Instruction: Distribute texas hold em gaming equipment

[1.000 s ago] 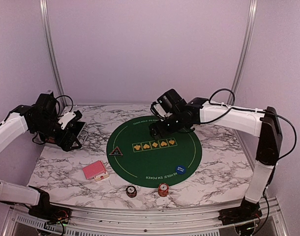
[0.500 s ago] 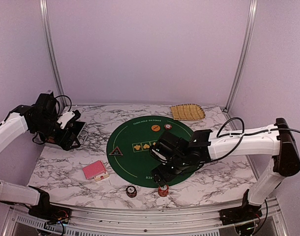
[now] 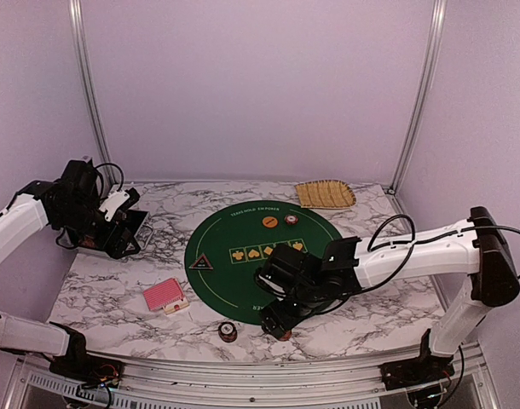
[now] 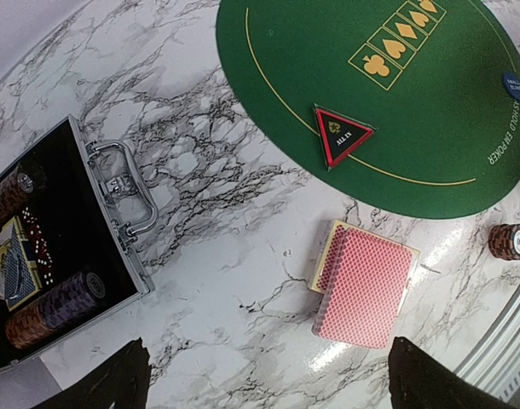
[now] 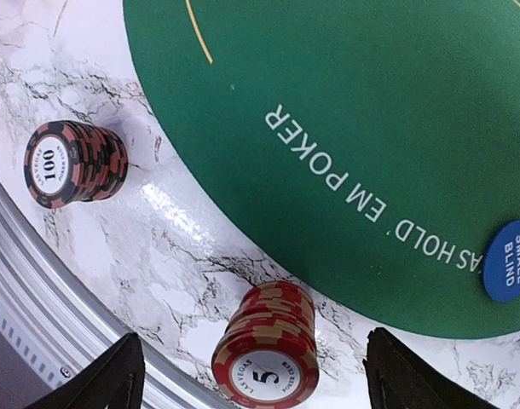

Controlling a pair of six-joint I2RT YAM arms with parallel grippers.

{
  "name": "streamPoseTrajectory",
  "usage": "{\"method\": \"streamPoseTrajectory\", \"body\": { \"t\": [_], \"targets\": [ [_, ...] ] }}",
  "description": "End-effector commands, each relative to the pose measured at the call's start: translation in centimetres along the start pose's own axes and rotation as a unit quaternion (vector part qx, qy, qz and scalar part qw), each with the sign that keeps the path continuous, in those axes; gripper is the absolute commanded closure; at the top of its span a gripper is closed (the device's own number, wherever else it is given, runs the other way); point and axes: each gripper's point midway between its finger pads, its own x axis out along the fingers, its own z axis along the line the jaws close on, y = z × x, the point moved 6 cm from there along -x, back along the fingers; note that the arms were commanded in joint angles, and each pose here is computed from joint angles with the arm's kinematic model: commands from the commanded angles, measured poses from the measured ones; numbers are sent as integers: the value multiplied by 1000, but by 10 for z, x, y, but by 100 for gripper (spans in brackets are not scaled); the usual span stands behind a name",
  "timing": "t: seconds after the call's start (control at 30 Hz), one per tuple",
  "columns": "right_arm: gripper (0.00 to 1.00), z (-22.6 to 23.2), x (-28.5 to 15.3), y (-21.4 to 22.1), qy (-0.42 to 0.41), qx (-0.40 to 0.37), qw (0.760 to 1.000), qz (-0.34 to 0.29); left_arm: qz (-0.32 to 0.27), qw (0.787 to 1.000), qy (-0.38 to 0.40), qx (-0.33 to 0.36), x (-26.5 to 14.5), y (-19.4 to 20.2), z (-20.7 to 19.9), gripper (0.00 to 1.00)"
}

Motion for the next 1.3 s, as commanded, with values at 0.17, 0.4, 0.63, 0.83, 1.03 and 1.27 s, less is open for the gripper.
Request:
{"method": "streamPoseTrajectory", "body": {
  "t": [0.17,0.4,0.63,0.83,1.03,1.27],
  "targets": [
    [21,-1,17,7,8,-4,1000,17,-14,1000,-5,6,-6,-7,1,1],
    [32,-2,22,12,7,-3,1000,23,-15,1000,-6,6,-7,-8,1,1],
    [46,-1,18,10,4,-4,1000,20,-15,1000,-12,9,-9,-7,2,1],
    [43,1,15,9,4,-8,1000,23,-15,1000,-7,8,-7,-7,1,1],
    [45,1,13,9,12,-10,1000,23,-13,1000,-7,8,-7,-6,0,1],
    [49,3,6,5,16,-12,1000,18,-9,1000,-3,6,-5,-4,0,1]
  ]
}}
